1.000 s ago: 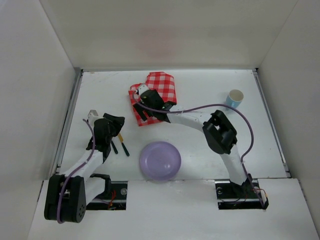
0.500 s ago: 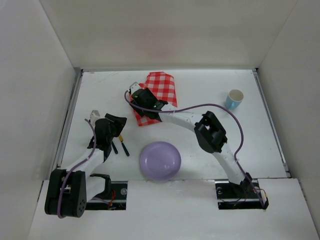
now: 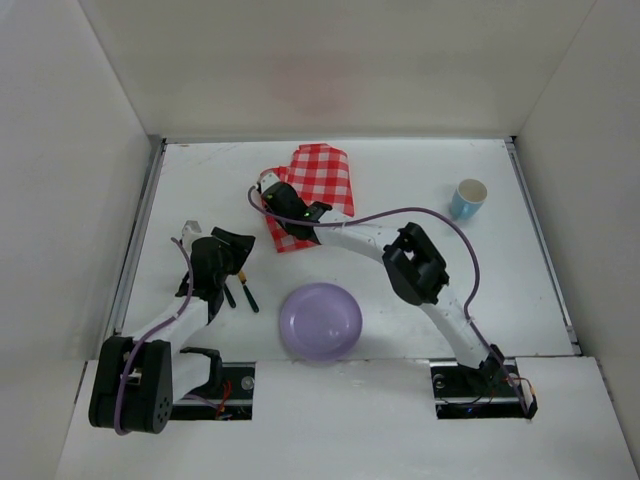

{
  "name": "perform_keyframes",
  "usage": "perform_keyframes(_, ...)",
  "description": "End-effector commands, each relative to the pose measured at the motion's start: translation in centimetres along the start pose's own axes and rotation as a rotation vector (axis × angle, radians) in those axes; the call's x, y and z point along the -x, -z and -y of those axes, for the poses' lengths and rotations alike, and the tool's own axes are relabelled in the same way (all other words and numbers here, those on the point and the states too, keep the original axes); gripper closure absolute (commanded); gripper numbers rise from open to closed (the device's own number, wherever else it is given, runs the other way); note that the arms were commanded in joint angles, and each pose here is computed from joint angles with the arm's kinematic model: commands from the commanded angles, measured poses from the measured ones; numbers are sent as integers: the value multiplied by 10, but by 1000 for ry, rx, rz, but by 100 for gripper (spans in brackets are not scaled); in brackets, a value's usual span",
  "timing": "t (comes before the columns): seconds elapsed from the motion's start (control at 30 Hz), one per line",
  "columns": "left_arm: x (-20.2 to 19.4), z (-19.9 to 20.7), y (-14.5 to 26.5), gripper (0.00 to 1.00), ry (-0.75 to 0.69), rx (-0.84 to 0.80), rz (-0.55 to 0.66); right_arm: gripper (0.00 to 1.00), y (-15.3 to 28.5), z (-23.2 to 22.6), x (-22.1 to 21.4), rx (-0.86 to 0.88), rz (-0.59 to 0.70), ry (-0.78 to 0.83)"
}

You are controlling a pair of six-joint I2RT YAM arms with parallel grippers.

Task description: Set the dinner table for one person

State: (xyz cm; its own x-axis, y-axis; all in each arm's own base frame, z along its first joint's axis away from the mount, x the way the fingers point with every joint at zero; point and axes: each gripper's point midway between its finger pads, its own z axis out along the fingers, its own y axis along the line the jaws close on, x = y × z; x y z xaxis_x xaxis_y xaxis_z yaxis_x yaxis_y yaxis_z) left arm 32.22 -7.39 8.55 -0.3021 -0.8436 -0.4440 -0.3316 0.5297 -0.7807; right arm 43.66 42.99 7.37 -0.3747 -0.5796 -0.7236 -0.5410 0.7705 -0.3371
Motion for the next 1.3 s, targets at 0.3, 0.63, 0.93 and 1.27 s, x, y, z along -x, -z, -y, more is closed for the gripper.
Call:
perform_keyframes(0.3, -32, 14, -17, 54, -78, 10, -74, 83, 108, 116, 104, -179, 398, -565)
perform_keyframes(0.63, -71, 11, -40, 55, -189, 97, -135, 82, 163, 217, -4, -352, 551, -1189)
perform_keyframes(0.93, -73, 2, -47, 68, -202, 142, -123, 77, 141, 212, -131, -435, 398, -1461)
perform_keyframes(1.27, -64, -1, -43, 82, -199, 147, -90, 62, 153, 216, -197, -549, 264, -1456)
